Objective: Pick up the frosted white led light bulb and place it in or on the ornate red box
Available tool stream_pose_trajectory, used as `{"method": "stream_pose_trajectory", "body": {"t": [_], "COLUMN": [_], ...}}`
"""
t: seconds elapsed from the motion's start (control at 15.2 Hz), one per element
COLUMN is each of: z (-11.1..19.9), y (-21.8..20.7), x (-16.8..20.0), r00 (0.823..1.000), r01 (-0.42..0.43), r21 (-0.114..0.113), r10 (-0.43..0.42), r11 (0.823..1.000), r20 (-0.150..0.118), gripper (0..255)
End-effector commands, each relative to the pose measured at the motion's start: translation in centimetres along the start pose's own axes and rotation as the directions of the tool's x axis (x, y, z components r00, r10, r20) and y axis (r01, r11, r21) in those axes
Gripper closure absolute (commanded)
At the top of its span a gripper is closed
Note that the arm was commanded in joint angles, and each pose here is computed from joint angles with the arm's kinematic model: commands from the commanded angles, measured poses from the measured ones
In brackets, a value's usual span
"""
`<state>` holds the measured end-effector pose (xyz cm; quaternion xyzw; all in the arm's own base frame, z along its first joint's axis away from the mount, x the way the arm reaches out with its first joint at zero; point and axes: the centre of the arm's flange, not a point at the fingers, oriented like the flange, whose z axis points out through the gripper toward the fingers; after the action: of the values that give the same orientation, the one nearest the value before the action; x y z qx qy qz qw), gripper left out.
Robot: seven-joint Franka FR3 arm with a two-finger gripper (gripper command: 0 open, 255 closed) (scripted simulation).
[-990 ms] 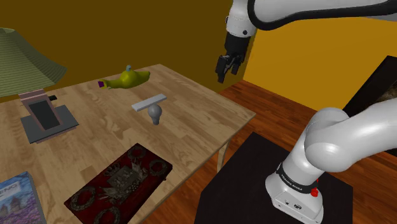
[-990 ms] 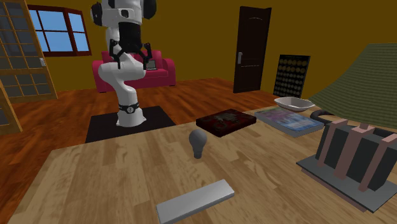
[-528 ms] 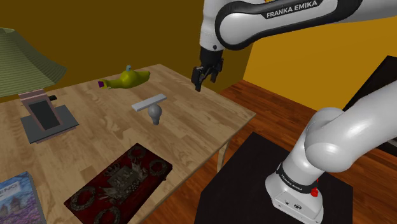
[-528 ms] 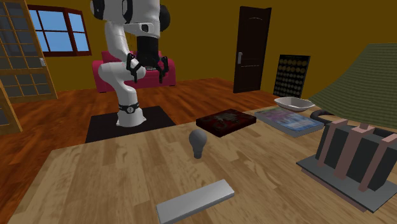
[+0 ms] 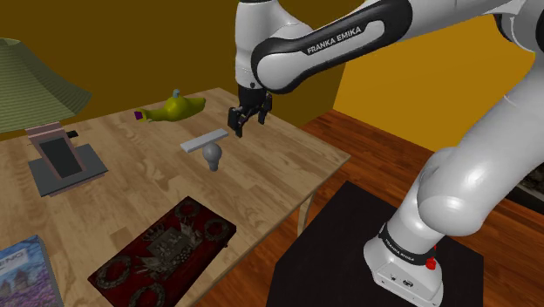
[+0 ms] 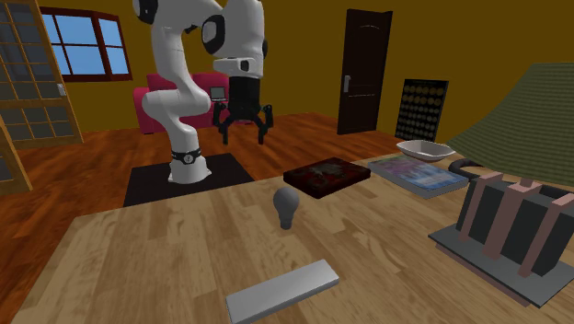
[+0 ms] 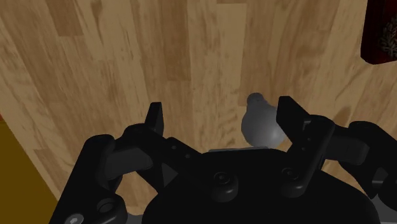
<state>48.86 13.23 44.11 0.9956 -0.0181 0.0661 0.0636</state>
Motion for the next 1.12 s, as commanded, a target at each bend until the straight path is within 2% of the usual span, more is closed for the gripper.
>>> {"method": "stream_pose_trajectory", "body": {"t": [0.0, 0.59, 1.06], "z": [1.7, 8.0, 11.4], "y": [-1.7, -8.6, -8.8], "x": [1.5, 8.7, 9.1], "r00": [1.000, 0.999, 0.999], "r01": [-0.004, -0.020, -0.021], "r21": [-0.004, -0.027, -0.028], "r10": [0.004, 0.019, 0.020], "r11": [1.000, 0.999, 0.999], "r20": [-0.006, -0.034, -0.035], "gripper": [0, 0, 0]}}
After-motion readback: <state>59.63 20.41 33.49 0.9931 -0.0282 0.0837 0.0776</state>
